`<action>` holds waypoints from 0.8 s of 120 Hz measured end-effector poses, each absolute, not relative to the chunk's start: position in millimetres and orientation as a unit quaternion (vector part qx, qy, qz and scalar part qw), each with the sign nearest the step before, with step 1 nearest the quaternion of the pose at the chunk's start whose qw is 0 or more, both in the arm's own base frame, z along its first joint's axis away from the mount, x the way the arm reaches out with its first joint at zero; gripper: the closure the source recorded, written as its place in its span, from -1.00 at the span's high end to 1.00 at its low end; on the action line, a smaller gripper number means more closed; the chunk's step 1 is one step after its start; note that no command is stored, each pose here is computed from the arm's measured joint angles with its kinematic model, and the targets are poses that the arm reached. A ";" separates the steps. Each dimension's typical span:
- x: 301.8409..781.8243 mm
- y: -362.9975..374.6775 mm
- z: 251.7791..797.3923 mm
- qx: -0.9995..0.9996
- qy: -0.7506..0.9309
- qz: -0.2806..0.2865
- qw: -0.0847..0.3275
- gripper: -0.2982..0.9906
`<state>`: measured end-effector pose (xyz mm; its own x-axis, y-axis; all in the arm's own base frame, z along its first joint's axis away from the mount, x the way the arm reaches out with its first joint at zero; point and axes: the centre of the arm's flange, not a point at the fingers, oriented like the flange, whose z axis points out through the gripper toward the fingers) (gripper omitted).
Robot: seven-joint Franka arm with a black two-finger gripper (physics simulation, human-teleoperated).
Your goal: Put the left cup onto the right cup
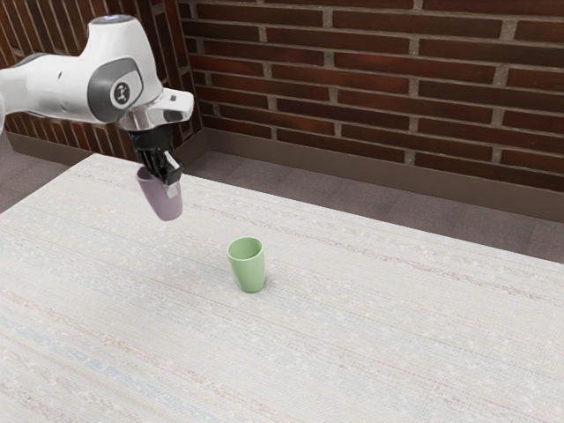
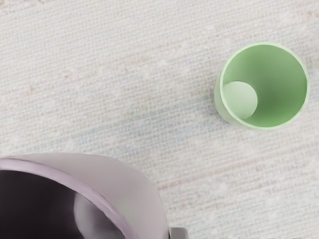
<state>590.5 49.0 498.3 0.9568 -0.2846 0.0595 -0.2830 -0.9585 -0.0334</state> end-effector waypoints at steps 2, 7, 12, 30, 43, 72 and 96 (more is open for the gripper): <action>590.6 46.7 498.7 -0.989 0.144 -0.031 0.012 -0.67; 590.9 41.6 498.8 -0.989 0.145 -0.030 0.013 -0.67; 591.4 36.6 498.9 -0.989 0.147 -0.028 0.013 -0.67; 593.7 18.2 500.8 -0.988 0.153 -0.028 0.012 -0.67; 597.9 1.1 503.7 -0.986 0.161 -0.031 0.013 -0.67; 603.7 -32.4 496.9 -0.984 0.178 -0.032 0.011 -0.67; 611.6 -55.5 481.8 -0.982 0.185 -0.038 0.012 -0.67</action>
